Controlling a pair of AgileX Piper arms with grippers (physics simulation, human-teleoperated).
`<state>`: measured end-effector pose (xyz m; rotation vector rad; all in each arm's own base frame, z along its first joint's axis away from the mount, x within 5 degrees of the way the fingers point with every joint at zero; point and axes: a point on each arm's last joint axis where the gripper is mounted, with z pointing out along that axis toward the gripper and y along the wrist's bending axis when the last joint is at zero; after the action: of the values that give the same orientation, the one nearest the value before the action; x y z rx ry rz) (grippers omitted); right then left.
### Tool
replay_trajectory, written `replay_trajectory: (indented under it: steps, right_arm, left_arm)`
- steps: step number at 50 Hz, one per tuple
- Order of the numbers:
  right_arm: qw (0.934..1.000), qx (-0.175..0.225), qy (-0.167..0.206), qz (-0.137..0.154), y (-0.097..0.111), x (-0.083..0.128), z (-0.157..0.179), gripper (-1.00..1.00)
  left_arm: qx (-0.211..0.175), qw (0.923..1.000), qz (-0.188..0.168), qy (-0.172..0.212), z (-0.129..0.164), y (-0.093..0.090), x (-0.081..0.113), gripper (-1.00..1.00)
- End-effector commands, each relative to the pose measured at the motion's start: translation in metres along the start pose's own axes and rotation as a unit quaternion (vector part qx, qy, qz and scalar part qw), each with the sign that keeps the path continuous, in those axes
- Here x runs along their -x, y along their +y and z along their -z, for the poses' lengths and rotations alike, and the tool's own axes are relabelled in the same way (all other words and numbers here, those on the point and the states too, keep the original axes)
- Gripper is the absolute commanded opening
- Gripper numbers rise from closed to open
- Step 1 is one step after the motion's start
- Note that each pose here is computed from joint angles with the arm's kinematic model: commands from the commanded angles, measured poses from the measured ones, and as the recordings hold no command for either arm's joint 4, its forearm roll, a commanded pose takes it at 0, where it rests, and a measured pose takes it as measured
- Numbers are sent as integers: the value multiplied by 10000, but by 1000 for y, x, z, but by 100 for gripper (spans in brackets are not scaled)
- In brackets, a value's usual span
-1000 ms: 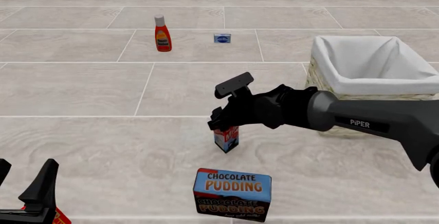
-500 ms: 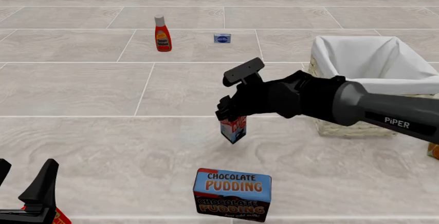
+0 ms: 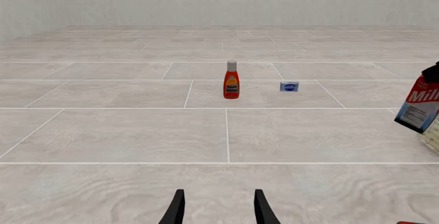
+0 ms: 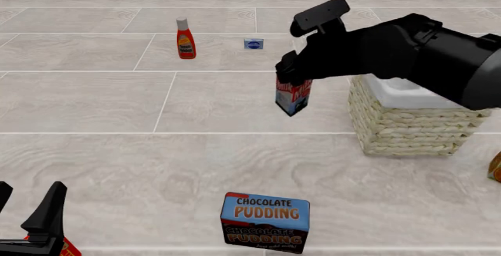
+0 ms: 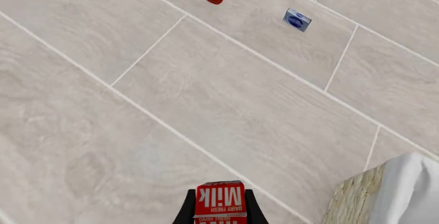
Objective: Pick the milk and place it in the basket.
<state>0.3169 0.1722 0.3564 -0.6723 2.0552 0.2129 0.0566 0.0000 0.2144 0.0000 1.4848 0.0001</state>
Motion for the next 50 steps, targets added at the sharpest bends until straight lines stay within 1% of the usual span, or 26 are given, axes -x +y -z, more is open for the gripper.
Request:
replay_trajectory:
  steps: [1,5,7,10,13,15,17,18,20,21,25,29,32,36,37,39,41,44,50]
  right_arm:
    - [9978,-465,-463,-113,-36,36,46,-100]
    - [9961,-688,-543,-144,-53,44,58,-100]
    - [9955,-723,-579,-187,-55,48,63,-100]
    - [9938,-882,-634,-241,-67,52,71,-100]
    - [9930,-958,-651,-246,-72,53,75,-100]
    - [9916,-1052,-680,-320,-79,56,79,-100]
    - [9902,-1162,-697,-328,-87,57,83,-100]
    - [9899,-1173,-713,-354,-88,59,85,-100]
    - [9883,-1291,-724,-376,-96,60,89,-100]
    - [9868,-1403,-719,-383,-104,59,91,-100]
    - [9839,-1557,-716,-504,-116,59,95,-100]
    - [9812,-1710,-678,-577,-127,55,97,-100]
    - [9791,-1853,-632,-557,-138,49,97,-100]
    - [9767,-1972,-602,-601,-147,44,97,-100]
    - [9753,-2043,-576,-614,-152,41,96,-100]
    - [9719,-2235,-507,-548,-166,32,97,-100]
    - [9719,-2212,-468,-657,-168,27,89,-100]
    - [9705,-2261,-379,-745,-174,18,81,-100]
    - [9669,-2397,-303,-819,-187,6,75,-100]
  left_arm:
    - [0,10000,0,-2,0,0,0,100]
    - [1,10000,0,1,0,0,0,100]
    - [0,10000,0,0,0,0,0,100]
    - [0,10000,0,0,0,0,0,100]
    - [0,10000,0,1,0,0,0,100]
    - [0,10000,0,1,0,0,0,100]
    - [-1,10000,-1,0,0,0,0,100]
    - [0,10000,0,1,0,0,0,100]
    - [0,10000,0,0,0,0,0,100]
    - [0,10000,1,0,0,0,0,100]
    - [0,10000,0,0,0,0,0,100]
    - [0,10000,0,1,0,0,0,100]
    - [1,10000,-1,0,0,0,0,100]
    - [-1,10000,1,1,0,0,0,100]
    - [1,10000,0,0,0,0,0,100]
    - [0,10000,-1,1,0,0,0,100]
    - [0,10000,1,1,0,0,0,100]
    - [0,10000,0,0,0,0,0,100]
    - [0,10000,1,1,0,0,0,100]
